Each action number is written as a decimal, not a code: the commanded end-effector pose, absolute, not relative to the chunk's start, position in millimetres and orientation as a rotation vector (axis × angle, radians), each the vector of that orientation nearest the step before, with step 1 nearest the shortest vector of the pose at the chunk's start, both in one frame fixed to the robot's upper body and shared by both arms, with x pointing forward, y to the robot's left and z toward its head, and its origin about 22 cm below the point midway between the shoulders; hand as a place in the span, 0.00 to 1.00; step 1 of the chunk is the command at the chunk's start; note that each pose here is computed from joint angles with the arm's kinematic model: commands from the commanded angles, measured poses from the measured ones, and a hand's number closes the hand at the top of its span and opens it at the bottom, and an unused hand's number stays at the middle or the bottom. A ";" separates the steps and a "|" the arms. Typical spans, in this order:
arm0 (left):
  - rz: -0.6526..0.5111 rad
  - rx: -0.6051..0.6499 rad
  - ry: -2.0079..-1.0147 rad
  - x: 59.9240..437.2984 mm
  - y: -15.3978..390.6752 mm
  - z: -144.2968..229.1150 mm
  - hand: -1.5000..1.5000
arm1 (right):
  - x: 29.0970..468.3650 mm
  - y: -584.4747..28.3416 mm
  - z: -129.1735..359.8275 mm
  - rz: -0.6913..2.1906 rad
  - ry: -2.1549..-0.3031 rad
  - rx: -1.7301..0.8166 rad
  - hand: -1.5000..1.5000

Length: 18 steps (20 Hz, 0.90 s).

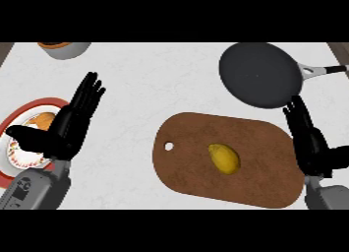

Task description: Pick the lemon from the cutting board and place it in the pan

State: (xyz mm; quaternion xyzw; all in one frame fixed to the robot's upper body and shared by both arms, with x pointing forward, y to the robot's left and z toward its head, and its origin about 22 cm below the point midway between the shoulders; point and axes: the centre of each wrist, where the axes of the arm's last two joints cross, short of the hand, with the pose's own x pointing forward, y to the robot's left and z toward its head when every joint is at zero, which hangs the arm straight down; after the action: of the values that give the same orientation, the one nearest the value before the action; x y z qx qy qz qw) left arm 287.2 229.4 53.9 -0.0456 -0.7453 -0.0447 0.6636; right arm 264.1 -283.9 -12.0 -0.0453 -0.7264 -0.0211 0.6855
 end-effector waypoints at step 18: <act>-0.075 0.176 -1.631 310.0 272.8 62.8 0.50 | 359.9 -328.9 149.0 1.256 -1.971 0.548 0.00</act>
State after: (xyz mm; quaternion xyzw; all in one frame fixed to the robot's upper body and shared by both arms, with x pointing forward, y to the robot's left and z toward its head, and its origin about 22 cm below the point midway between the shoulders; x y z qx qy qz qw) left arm 303.1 262.6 55.3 0.0688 -0.7307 -0.0366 0.6783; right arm 341.8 -305.8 99.0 0.1875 -0.7751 0.4315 0.4217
